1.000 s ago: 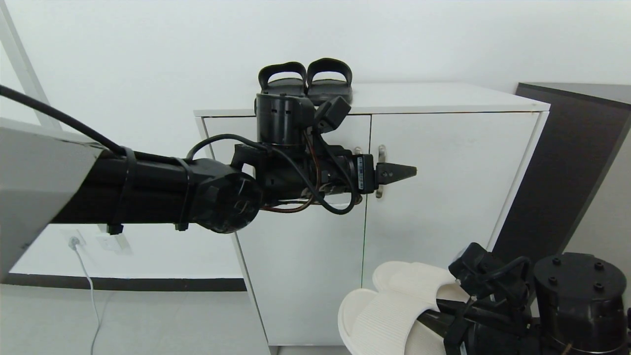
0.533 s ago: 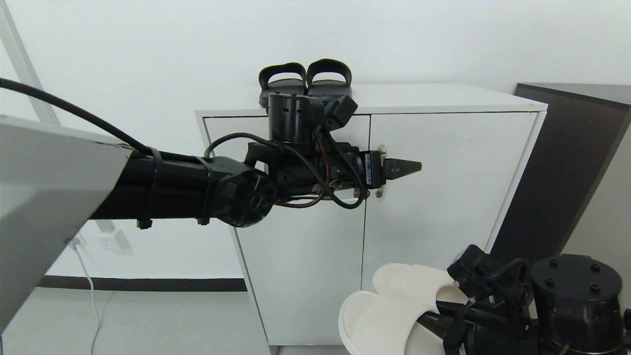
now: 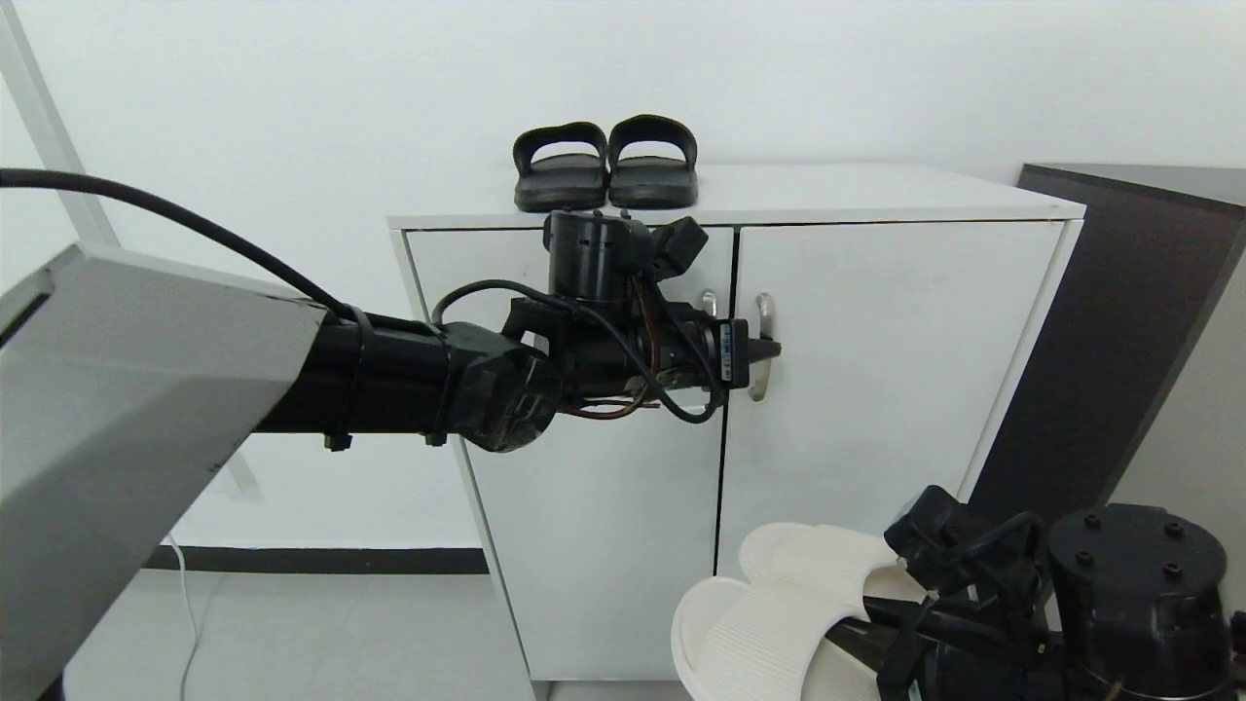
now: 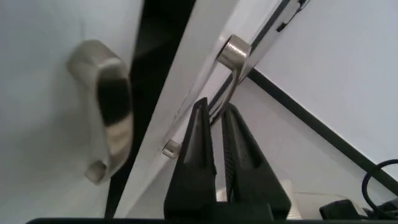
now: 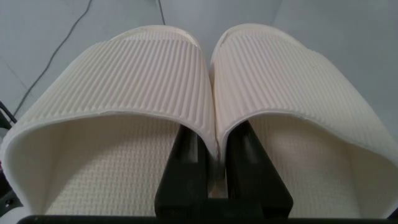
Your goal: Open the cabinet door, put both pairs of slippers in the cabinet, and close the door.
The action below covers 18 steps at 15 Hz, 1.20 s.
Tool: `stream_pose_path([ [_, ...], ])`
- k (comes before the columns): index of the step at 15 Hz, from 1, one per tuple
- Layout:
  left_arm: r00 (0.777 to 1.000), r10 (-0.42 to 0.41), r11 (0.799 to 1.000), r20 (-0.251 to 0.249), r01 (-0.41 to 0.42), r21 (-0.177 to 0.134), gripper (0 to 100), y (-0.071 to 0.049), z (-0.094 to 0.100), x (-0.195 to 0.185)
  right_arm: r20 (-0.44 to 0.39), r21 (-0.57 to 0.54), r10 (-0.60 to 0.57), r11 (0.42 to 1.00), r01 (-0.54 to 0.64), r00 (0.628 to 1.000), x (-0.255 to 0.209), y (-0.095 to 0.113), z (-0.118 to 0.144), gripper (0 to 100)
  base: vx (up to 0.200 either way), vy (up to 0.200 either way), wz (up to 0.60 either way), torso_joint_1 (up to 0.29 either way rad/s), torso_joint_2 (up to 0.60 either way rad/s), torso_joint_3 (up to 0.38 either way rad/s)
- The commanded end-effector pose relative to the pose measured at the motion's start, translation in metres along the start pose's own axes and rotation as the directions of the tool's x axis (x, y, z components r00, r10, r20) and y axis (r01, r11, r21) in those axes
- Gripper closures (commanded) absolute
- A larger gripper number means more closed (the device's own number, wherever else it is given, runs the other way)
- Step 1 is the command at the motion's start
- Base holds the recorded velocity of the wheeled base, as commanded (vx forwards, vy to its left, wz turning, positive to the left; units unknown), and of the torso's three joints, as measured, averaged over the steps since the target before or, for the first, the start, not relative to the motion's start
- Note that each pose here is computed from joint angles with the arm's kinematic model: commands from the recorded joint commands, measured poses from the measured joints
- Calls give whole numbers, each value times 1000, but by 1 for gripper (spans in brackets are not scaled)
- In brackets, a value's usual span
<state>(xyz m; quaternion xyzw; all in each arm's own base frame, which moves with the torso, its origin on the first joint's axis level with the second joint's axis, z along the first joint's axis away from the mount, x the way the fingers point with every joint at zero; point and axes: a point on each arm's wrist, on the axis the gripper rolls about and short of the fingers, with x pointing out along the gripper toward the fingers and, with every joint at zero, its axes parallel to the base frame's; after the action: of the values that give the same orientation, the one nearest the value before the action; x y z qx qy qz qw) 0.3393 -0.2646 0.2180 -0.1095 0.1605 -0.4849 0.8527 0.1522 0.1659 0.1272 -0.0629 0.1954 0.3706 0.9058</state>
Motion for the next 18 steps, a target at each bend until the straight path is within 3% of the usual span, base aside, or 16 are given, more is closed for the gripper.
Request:
stream_pose_path([
  [1, 1000, -6, 1000, -1, 6, -3, 100, -6, 1, -6, -7, -1, 19, 1000, -19, 1000, -2, 2, -2, 100, 0, 0, 0, 0, 0, 0],
  [6, 999, -30, 1000, -35, 30, 4, 100, -45, -12, -35, -21, -12, 209, 978, -209, 978, -22, 8, -13, 100, 0, 0, 0, 0, 0, 0],
  [10, 1000, -10, 1000, 4, 10, 16, 100, -57, -17, -55, -23, -14, 220, 975, -221, 975, -25, 9, -16, 100, 0, 0, 0, 0, 0, 0],
  [11, 999, 37, 999, 19, -37, -4, 100, -58, -20, -64, -31, -17, 231, 973, -231, 973, -26, 11, -17, 100, 0, 0, 0, 0, 0, 0],
  [13, 997, 53, 997, 59, -50, -62, 100, -51, -26, -67, -38, -34, 236, 971, -237, 971, -26, 12, -19, 100, 0, 0, 0, 0, 0, 0],
  [14, 994, 63, 995, 87, -56, -84, 100, -41, -29, -63, -45, -47, 235, 970, -237, 971, -26, 12, -20, 100, 0, 0, 0, 0, 0, 0],
  [16, 990, 74, 992, 117, -61, -109, 100, -27, -34, -48, -56, -67, 236, 969, -239, 970, -26, 12, -23, 100, 0, 0, 0, 0, 0, 0],
  [18, 991, 84, 990, 108, -71, -118, 100, -19, -39, -37, -53, -69, 237, 968, -240, 970, -27, 13, -23, 100, 0, 0, 0, 0, 0, 0],
])
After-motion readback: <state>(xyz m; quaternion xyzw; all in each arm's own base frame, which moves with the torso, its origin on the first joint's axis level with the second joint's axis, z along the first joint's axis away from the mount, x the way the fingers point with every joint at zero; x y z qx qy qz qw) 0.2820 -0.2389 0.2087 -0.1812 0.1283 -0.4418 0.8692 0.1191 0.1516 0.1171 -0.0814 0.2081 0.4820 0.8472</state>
